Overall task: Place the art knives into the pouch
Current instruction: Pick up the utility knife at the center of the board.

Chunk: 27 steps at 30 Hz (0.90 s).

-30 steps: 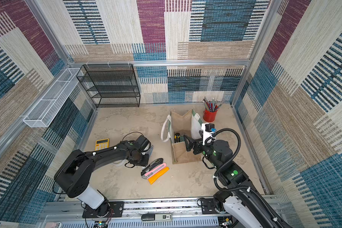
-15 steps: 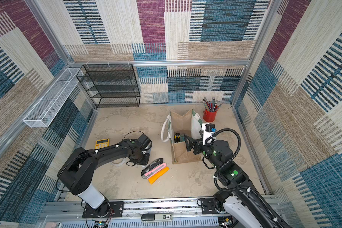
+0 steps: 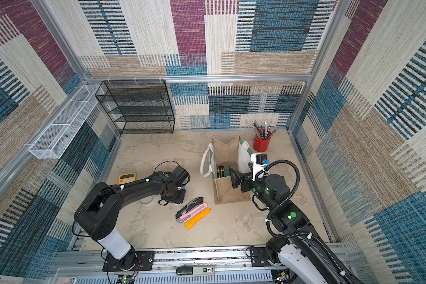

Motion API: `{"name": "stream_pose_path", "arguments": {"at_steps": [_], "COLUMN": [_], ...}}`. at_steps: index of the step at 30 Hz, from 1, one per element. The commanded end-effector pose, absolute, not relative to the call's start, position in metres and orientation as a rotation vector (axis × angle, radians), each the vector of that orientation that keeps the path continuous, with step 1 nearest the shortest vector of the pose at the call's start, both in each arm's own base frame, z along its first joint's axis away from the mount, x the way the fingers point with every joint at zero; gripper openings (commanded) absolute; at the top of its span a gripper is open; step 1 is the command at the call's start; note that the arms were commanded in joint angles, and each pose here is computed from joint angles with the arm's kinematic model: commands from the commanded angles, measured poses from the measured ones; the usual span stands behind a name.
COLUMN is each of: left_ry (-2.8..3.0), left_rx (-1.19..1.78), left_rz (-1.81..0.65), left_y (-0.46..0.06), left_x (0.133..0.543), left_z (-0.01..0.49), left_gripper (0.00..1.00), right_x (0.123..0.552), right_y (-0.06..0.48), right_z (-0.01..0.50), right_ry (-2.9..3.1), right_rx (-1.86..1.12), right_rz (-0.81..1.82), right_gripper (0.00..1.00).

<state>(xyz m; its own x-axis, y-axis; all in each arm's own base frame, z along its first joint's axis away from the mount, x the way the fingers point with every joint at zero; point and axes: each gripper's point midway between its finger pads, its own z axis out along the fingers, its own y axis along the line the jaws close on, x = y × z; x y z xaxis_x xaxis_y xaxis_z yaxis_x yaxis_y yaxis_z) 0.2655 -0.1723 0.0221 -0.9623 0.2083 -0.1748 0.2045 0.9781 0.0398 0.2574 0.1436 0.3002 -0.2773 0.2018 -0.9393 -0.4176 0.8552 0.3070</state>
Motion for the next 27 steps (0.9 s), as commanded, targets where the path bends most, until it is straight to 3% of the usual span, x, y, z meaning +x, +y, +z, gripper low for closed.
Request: {"name": "stream_pose_path", "arguments": {"at_steps": [1, 18, 27], "left_ry": [2.956, 2.880, 2.796], "left_rx": [0.342, 0.336, 0.326], "left_rz": [0.121, 0.129, -0.016], "left_y": [-0.160, -0.156, -0.169], "left_x": [0.261, 0.269, 0.273], "left_z": [0.025, 0.056, 0.109], "left_gripper": [0.18, 0.15, 0.12], "right_x": [0.259, 0.262, 0.267], "right_y": [0.141, 0.147, 0.149], "right_z": [0.305, 0.305, 0.305], "right_ry": [1.735, 1.738, 1.738], "right_rx": [-0.141, -0.161, -0.164], "right_rz": [0.602, 0.612, 0.610], "right_gripper": [1.00, 1.00, 1.00]}}
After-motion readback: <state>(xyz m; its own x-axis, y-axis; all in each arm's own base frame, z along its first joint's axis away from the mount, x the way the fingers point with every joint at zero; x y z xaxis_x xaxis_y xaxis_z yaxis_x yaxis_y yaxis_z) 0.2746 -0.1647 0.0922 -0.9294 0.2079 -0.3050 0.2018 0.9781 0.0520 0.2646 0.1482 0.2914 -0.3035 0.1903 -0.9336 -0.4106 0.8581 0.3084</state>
